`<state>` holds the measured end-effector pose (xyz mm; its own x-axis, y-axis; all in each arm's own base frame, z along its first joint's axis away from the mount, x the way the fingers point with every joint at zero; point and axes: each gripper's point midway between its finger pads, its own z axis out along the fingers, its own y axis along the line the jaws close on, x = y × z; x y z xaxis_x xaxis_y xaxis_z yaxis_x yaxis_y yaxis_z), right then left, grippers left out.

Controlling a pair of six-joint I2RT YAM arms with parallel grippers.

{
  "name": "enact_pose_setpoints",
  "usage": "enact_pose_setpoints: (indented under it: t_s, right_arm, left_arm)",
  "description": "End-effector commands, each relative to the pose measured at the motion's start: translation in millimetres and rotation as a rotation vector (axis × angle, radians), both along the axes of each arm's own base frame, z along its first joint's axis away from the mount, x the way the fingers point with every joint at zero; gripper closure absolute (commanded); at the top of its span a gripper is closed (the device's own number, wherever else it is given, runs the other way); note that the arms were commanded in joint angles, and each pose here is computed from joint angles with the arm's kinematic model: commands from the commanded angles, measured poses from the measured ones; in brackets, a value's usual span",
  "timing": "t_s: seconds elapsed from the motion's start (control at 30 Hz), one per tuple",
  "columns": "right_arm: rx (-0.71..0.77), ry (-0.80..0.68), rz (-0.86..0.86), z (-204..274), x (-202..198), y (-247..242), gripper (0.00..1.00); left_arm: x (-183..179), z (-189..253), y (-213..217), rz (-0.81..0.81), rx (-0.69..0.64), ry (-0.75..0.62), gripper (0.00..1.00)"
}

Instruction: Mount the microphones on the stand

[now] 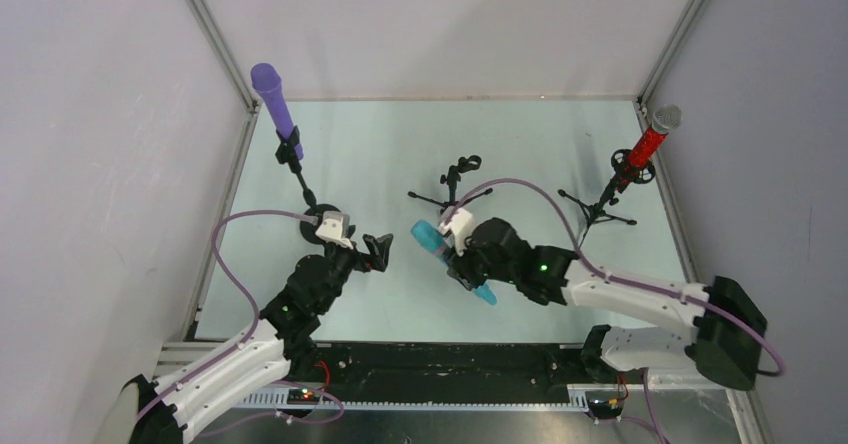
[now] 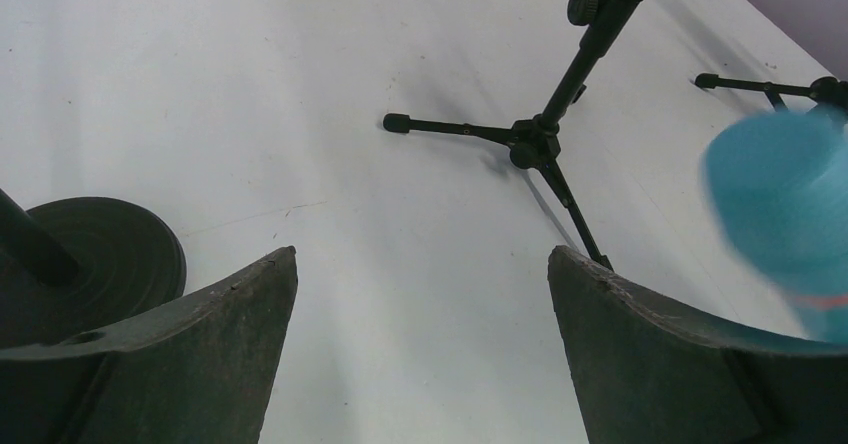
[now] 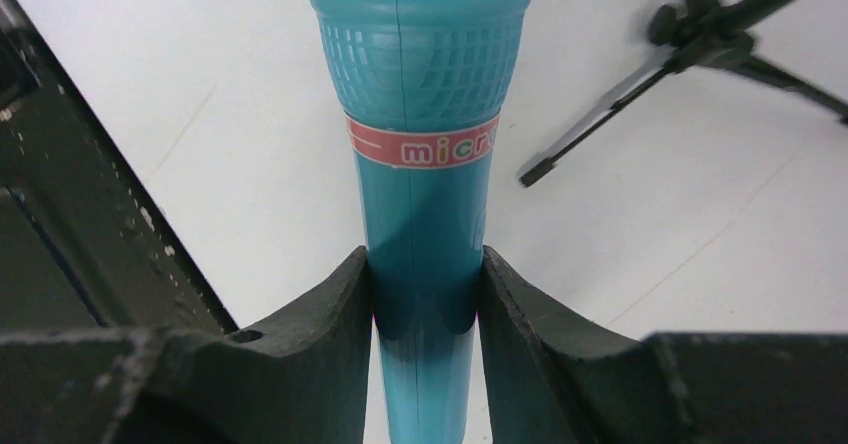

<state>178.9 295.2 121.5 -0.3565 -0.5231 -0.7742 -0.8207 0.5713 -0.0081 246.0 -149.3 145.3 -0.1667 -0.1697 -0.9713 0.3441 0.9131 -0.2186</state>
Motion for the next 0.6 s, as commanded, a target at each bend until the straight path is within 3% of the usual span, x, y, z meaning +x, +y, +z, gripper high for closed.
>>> enact_pose_setpoints:
  t_s: [0.0,0.13,0.4,0.57]
  right_arm:
    - [0.287,-0.085,-0.010,57,14,7,0.78]
    - [0.511,-0.180,-0.049,106,29,-13,0.78]
    - [0.804,-0.363,-0.141,157,45,-60,0.80]
    - [0.896,-0.436,-0.162,177,49,-78,0.80]
  left_arm:
    - [5,18,3,0.016,0.004,-0.045,0.02]
    - [5,21,1,0.007,0.009,-0.052,0.02]
    - [5,39,-13,-0.063,0.004,-0.076,0.02]
    - [8,54,-24,-0.099,0.004,-0.093,0.02]
